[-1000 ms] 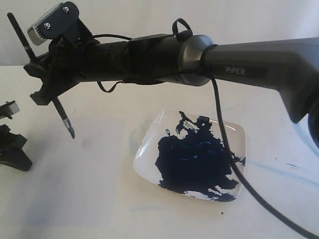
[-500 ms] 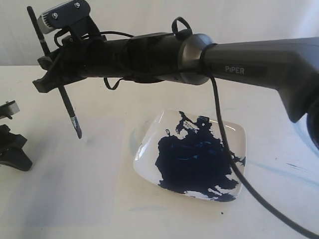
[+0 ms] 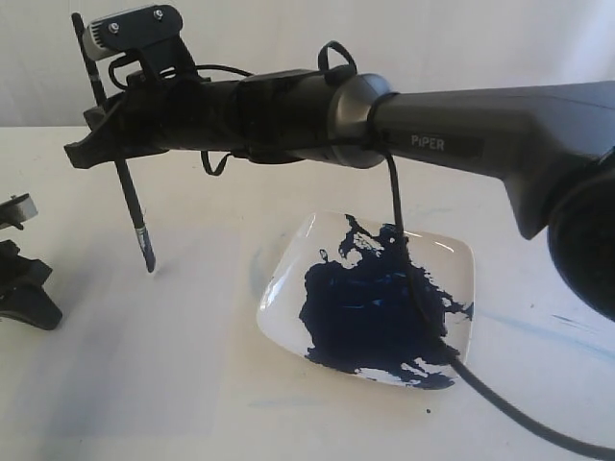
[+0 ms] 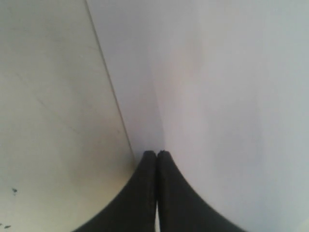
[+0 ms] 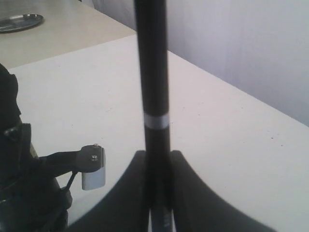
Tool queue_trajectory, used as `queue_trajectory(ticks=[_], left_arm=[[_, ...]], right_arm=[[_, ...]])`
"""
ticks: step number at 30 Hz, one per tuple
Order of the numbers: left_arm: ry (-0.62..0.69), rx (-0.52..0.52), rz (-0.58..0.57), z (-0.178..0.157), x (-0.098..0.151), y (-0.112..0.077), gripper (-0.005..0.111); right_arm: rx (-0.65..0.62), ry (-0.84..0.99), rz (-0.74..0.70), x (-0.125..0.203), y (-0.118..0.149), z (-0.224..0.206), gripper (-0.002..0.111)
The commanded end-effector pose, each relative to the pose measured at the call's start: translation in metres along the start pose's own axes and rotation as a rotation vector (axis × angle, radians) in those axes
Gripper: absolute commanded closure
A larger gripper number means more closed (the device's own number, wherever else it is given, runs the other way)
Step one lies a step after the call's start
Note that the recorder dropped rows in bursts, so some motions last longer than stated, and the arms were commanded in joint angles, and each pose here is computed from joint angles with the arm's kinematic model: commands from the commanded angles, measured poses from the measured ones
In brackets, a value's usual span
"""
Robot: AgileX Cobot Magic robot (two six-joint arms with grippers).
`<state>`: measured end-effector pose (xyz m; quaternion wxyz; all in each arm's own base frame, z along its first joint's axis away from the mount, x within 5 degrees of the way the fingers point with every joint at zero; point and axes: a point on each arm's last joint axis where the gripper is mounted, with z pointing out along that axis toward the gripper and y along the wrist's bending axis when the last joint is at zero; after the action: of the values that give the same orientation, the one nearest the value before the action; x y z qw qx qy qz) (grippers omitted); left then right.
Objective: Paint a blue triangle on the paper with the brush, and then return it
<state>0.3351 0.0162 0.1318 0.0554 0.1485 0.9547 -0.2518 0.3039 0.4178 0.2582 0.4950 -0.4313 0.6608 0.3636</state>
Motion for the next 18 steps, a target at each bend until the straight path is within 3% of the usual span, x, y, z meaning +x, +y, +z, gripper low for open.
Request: queue_trajectory(ticks=[1, 18], left_arm=[[-0.002, 0.017, -0.003, -0.001, -0.0002, -0.0012, 0.107], [0.002, 0.017, -0.007, 0.0013, 0.0, 0.0003, 0.107]], right_arm=[[0.0, -0.005, 0.021, 0.0011, -0.0011, 0.0052, 0.108], [-0.001, 0.004, 0.041, 0.0071, -0.0026, 0.0103, 0.108]])
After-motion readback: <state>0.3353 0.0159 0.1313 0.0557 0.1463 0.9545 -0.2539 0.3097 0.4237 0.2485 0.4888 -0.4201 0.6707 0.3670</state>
